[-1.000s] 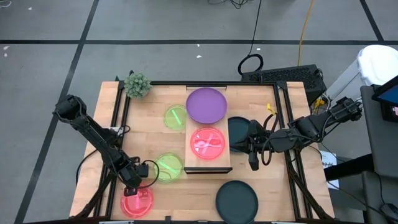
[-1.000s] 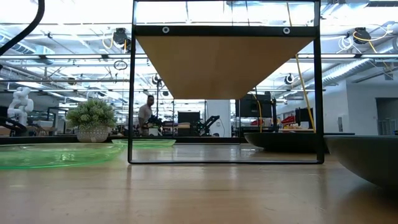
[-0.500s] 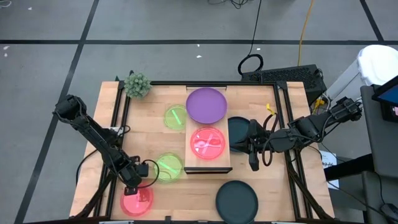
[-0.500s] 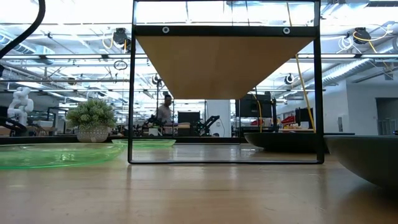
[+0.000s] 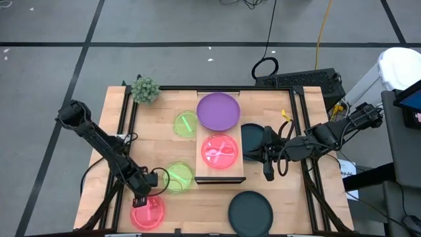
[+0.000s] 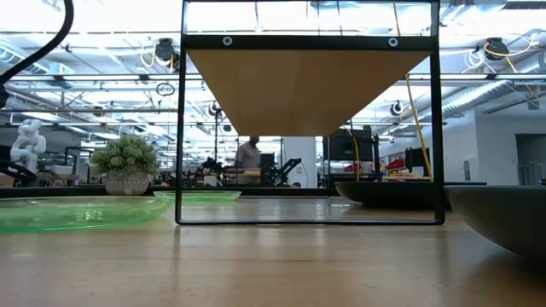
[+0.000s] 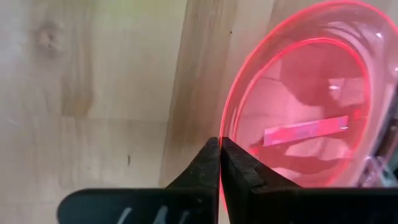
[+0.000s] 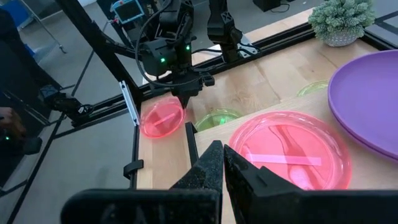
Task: Place and stack plates onto a shelf
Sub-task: Stack the pink plate on top of the other pink plate on the shelf
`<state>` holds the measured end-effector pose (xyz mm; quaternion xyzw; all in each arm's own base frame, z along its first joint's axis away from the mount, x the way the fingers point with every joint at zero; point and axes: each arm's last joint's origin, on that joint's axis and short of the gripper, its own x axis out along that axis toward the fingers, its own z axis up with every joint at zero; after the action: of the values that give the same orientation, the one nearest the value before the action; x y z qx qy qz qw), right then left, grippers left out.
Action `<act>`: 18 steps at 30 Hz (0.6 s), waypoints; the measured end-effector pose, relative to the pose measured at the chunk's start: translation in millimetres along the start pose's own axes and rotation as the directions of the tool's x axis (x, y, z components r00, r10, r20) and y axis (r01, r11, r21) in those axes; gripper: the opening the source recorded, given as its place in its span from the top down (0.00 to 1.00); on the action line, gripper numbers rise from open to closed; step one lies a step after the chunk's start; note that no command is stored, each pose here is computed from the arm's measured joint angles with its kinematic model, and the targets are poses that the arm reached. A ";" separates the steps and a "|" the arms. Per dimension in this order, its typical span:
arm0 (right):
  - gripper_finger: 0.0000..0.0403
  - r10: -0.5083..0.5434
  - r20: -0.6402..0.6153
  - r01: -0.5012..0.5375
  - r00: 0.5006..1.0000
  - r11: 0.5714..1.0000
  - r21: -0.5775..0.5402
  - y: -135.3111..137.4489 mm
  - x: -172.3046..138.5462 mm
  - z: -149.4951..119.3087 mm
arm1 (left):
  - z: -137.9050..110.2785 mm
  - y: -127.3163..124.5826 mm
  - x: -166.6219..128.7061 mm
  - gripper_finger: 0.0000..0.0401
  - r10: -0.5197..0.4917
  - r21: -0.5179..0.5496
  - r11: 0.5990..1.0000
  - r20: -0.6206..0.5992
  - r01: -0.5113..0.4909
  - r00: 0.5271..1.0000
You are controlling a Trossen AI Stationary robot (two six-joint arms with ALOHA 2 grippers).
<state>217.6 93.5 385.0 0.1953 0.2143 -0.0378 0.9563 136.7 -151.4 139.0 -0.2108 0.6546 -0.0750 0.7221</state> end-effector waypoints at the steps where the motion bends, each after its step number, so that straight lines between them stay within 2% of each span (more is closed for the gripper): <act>1: 1.00 0.000 0.000 0.000 1.000 1.000 -0.004 0.0 0.0 0.0 | 0.1 -0.3 -1.2 0.99 -0.009 -0.013 1.000 -0.002 0.009 1.000; 11: 1.00 -0.011 -0.016 0.010 1.000 1.000 -0.026 -1.1 0.0 -1.7 | 7.6 -10.9 -32.0 0.99 -0.132 -0.105 0.984 0.086 0.141 0.988; 18: 1.00 -0.014 -0.021 0.013 1.000 1.000 -0.028 -1.5 0.0 -2.1 | 12.5 -15.8 -61.8 0.99 -0.232 -0.119 0.959 0.199 0.258 0.952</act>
<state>216.5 93.0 382.7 0.1809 0.2263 -0.0391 0.9563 143.4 -139.3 202.6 -0.3479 0.5580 -0.0971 0.7471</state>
